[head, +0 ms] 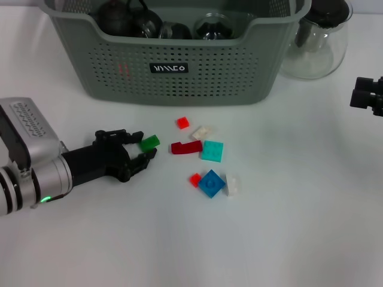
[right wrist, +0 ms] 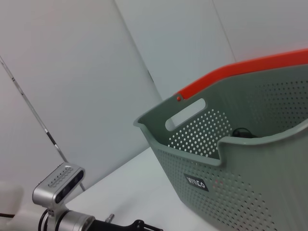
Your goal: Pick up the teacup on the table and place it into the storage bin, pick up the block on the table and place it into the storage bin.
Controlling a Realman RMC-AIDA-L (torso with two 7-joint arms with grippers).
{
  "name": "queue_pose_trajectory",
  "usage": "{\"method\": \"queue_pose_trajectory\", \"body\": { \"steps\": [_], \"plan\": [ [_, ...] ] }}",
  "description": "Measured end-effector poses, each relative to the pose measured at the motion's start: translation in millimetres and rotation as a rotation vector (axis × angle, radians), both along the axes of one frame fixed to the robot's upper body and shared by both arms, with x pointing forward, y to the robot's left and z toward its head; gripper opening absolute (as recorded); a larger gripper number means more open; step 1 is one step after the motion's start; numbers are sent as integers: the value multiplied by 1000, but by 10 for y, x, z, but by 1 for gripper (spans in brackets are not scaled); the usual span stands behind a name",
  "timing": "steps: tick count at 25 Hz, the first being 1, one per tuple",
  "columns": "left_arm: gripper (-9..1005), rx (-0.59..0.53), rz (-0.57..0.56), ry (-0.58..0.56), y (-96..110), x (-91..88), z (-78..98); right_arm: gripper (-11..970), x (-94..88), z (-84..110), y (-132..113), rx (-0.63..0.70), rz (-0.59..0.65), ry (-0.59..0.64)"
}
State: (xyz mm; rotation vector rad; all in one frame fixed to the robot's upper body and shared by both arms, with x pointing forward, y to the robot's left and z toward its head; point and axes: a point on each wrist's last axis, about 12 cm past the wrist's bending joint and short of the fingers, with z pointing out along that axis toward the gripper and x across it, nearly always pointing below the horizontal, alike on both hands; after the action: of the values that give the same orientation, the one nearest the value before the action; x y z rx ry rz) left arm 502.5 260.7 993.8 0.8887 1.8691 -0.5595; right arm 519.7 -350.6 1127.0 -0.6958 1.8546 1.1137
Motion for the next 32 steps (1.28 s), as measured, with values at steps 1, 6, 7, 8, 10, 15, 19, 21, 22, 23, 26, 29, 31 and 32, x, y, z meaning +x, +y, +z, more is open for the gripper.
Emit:
{"method": "queue_pose_trajectory", "body": {
  "steps": [1, 6, 7, 8, 10, 15, 19, 21, 22, 23, 26, 29, 31, 32],
  "plan": [
    [424, 2, 4, -1, 2, 7, 0, 507, -1, -1, -1, 0, 0, 0],
    [418, 9, 13, 3, -25, 40, -8, 507, -6, -5, -2, -1, 0, 0],
    [416, 10, 13, 3, -29, 44, -9, 507, -7, -6, -3, -2, 0, -1],
    [415, 10, 13, 4, -31, 46, -9, 507, -8, -6, -4, -2, 0, -1],
    [412, 9, 12, 4, -34, 46, -8, 507, -9, -7, -4, -2, 0, -1],
    [361, 7, 2, 7, -41, 37, -8, 506, -8, -6, -4, -2, 0, 1],
    [312, -12, -3, 0, -23, 18, 16, 506, -8, -6, -5, -1, -1, 2],
    [263, -55, -16, -8, 5, 2, 79, 506, -7, -5, -6, 0, -1, 2],
    [238, -81, -22, -7, 31, -4, 124, 506, -6, -3, -7, -1, -2, 2],
    [214, -107, -25, -1, 52, -3, 171, 506, -4, -1, -8, -1, -2, 2],
    [193, -231, -72, 44, 116, -3, 395, 507, 2, 4, -6, -1, -1, 0],
    [199, -388, -185, 77, 180, 18, 759, 507, 9, 10, -1, -2, 1, -1],
    [203, -480, -259, 72, 223, 84, 1057, 507, 19, 16, 7, -2, 5, -4],
    [205, -512, -280, 69, 235, 117, 1172, 507, 21, 17, 8, -2, 5, -4]
  ]
}}
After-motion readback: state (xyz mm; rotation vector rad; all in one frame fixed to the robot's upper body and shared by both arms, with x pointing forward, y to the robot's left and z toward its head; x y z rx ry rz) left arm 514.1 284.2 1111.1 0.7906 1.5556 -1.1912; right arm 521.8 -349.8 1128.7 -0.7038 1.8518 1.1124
